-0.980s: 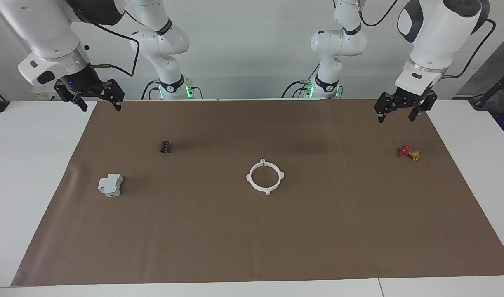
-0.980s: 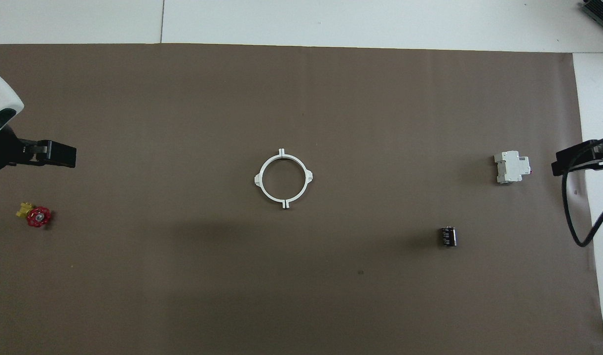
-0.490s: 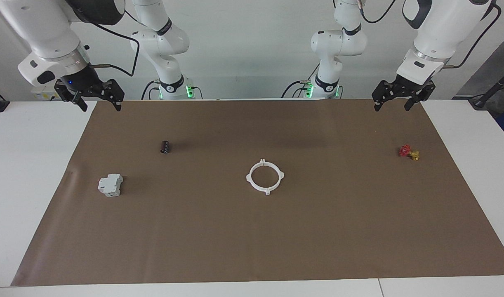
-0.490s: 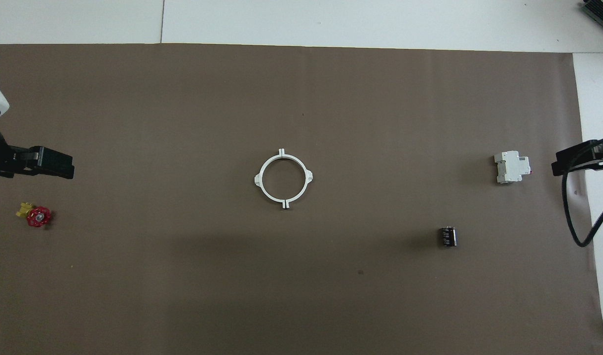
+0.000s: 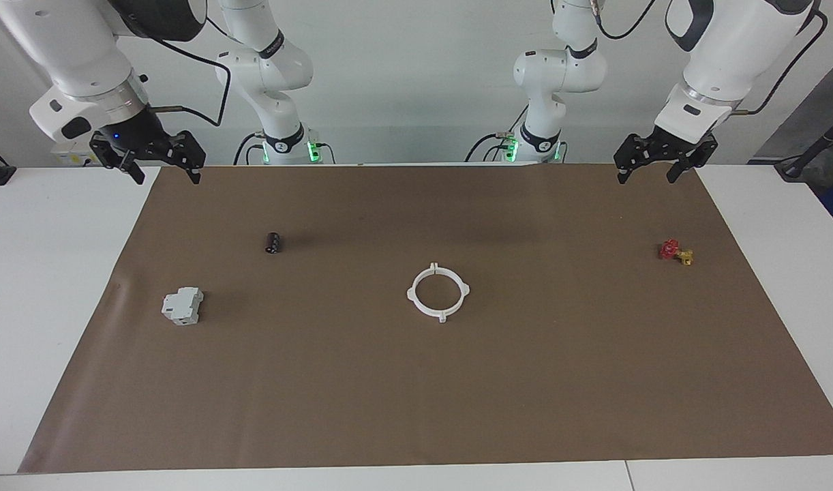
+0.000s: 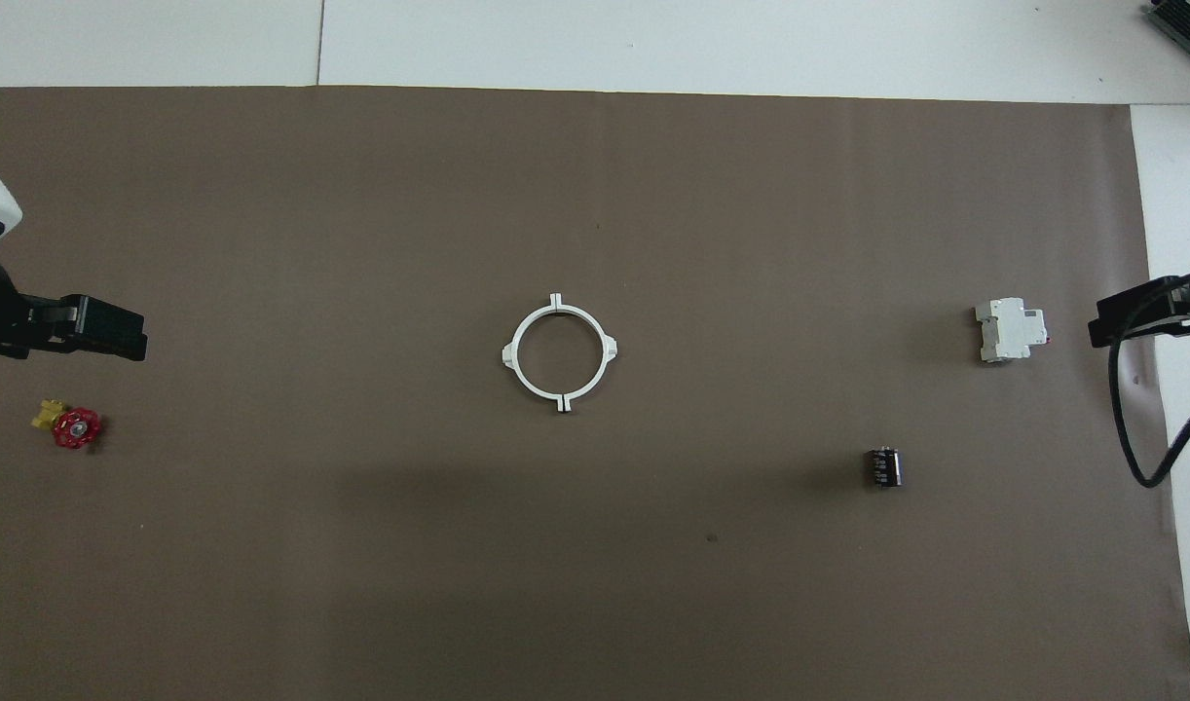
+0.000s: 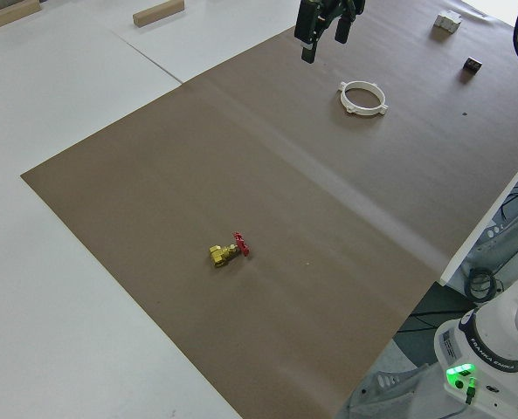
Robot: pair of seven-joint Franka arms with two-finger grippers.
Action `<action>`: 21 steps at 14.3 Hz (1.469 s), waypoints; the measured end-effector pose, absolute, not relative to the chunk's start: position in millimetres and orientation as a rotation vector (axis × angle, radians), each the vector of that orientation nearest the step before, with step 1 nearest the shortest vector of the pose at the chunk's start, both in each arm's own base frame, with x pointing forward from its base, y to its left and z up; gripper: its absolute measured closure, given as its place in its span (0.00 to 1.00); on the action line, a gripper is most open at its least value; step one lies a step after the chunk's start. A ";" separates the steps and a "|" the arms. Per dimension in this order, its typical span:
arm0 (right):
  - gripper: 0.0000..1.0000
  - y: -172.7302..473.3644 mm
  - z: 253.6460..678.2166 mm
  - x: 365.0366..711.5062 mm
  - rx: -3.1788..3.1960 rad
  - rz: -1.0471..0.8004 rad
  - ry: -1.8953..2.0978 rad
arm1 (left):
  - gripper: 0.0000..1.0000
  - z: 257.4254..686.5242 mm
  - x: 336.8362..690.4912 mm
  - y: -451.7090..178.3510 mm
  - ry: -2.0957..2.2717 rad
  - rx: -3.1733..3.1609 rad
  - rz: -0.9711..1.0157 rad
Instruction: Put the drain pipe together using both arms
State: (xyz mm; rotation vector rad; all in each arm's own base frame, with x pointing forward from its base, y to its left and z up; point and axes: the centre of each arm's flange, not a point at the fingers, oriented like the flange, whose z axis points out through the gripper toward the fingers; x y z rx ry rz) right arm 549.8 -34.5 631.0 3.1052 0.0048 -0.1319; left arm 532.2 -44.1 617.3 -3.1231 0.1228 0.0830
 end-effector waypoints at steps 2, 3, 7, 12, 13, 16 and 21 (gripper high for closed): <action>0.00 -34.5 631.0 549.8 3.105 -0.132 0.005 | 0.00 616.1 530.1 -47.0 0.132 -3.121 0.108; 0.00 -34.5 631.0 549.8 3.105 -0.132 0.005 | 0.00 615.6 528.1 -48.3 0.136 -3.119 0.132; 0.00 -34.5 631.0 549.8 3.105 -0.132 0.005 | 0.00 621.2 524.5 -49.3 0.139 -3.117 0.158; 0.00 -34.5 631.0 549.8 3.105 -0.132 0.005 | 0.00 623.1 522.8 -43.9 0.124 -3.118 0.165; 0.00 -34.5 631.0 549.8 3.105 -0.132 0.005 | 0.00 623.0 522.7 -44.5 0.126 -3.118 0.166; 0.00 -34.5 631.0 549.8 3.105 -0.132 0.005 | 0.00 623.0 522.5 -45.7 0.129 -3.117 0.168; 0.00 -34.5 631.0 549.8 3.105 -0.132 0.005 | 0.00 623.2 522.2 -47.7 0.135 -3.117 0.167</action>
